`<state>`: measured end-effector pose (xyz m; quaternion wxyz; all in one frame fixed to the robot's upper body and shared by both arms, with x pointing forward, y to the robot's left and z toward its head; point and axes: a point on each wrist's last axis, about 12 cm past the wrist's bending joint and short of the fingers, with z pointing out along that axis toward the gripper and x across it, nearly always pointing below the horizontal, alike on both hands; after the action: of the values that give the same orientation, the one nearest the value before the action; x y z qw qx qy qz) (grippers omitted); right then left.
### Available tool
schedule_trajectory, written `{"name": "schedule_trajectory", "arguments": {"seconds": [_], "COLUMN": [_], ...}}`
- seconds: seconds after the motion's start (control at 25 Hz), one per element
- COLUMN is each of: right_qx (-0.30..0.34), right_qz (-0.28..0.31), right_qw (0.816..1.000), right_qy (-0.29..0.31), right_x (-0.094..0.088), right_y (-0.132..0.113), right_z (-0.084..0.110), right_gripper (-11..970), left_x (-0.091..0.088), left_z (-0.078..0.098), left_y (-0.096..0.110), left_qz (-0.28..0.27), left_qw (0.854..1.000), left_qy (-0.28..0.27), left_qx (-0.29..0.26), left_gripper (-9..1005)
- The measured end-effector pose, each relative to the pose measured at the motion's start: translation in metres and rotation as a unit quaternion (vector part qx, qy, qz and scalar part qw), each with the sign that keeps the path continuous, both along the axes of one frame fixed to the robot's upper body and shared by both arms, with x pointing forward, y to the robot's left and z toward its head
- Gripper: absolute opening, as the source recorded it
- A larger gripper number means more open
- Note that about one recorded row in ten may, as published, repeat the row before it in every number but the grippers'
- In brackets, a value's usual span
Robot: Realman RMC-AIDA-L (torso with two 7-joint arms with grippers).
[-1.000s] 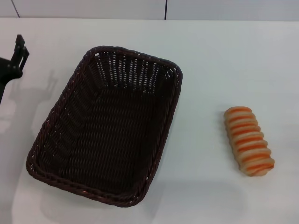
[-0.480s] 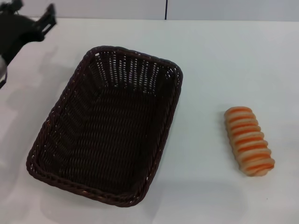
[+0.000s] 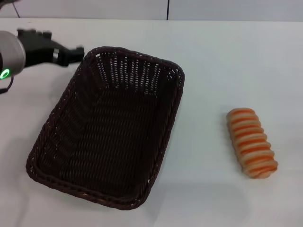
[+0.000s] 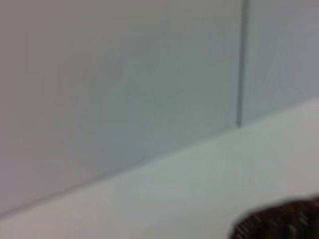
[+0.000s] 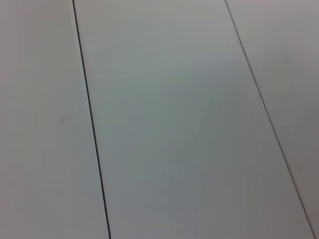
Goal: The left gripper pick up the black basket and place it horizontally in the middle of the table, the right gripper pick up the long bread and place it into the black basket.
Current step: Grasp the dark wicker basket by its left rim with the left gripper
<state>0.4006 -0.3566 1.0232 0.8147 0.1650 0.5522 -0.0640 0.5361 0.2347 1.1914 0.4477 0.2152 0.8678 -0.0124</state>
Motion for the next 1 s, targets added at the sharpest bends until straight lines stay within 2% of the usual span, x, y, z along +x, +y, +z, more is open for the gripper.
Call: {"name": "schedule_trajectory", "arguments": {"seconds": [0.16, 0.32, 0.64, 1.0], "right_qx": [0.002, 0.004, 0.004, 0.004], "right_qz": [0.001, 0.001, 0.001, 0.0], "right_qw": [1.0, 1.0, 1.0, 1.0], "right_qy": [0.004, 0.007, 0.008, 0.008], "right_x": [0.002, 0.002, 0.002, 0.001], "right_y": [0.001, 0.001, 0.001, 0.001], "right_z": [-0.001, -0.002, -0.002, -0.002], "right_gripper": [845, 845, 845, 845], "left_x": [-0.007, -0.007, 0.001, 0.002], "left_z": [0.004, -0.009, -0.031, -0.032], "left_y": [-0.008, -0.01, -0.011, -0.015], "left_qz": [-0.009, -0.011, -0.009, -0.008], "left_qw": [0.999, 0.996, 0.991, 0.985], "left_qy": [0.042, 0.087, 0.133, 0.167], "left_qx": [0.002, 0.01, 0.021, 0.037], "left_gripper": [790, 788, 784, 781]}}
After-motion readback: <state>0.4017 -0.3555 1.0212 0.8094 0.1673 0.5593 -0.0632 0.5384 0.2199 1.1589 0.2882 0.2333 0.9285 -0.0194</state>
